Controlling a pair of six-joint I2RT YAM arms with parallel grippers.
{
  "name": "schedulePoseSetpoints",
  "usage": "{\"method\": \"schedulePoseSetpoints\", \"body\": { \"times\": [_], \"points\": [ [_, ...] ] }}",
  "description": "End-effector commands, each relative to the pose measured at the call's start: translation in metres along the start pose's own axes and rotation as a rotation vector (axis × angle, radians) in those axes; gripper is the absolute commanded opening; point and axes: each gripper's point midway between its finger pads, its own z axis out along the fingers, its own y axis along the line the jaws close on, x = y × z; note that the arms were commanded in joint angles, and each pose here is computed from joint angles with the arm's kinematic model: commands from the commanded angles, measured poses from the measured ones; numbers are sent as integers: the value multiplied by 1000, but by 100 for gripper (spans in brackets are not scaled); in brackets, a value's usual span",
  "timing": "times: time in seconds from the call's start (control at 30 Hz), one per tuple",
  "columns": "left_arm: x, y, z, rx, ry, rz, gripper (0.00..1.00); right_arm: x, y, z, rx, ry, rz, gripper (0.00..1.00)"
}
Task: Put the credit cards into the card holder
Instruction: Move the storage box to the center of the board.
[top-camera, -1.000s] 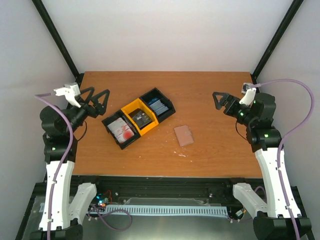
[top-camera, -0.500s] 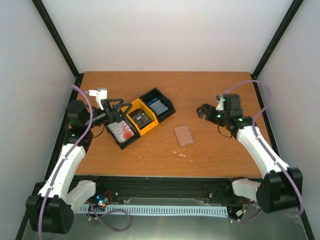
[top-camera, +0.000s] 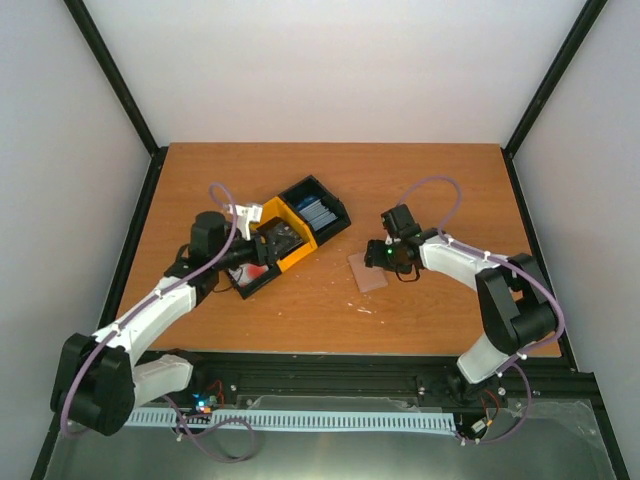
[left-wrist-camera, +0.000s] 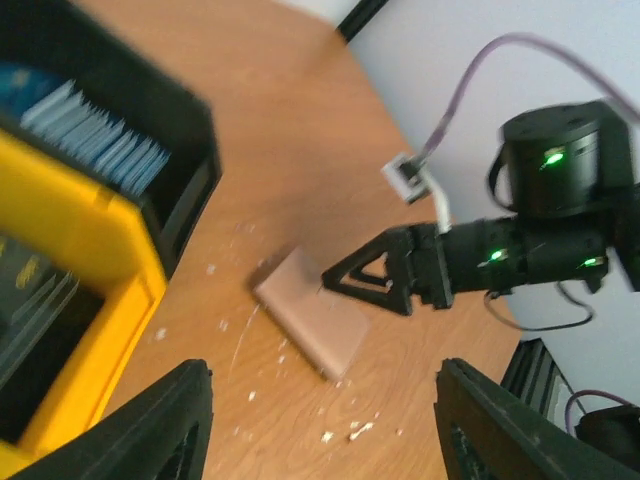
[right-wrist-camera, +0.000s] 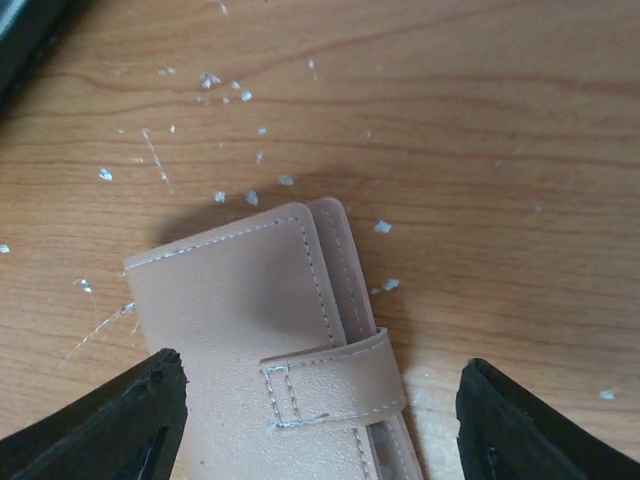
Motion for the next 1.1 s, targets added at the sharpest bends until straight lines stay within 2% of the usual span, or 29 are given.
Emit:
{"method": "schedulePoseSetpoints", "body": {
  "times": [0.0, 0.13, 0.3, 0.43, 0.67, 0.83, 1.07],
  "points": [
    [49, 38, 6, -167, 113, -74, 61, -3, 17, 5, -51, -22, 11, 73],
    [86, 44, 5, -180, 211, -165, 59, -1, 23, 7, -64, -13, 24, 75],
    [140, 51, 7, -224, 427, -293, 51, -1, 23, 6, -56, -20, 30, 77],
    [167, 63, 2, -384, 518, -356, 51, -3, 22, 3, -48, -31, 28, 78],
    [159, 116, -19, -742, 432, -372, 52, 2, 19, 6, -41, -16, 19, 81],
    [144, 133, -17, -839, 370, -358, 52, 6, 21, 9, -56, 3, 2, 83],
    [120, 152, -11, -896, 260, -329, 50, 10, 27, 21, -89, 44, 3, 80]
  ]
}}
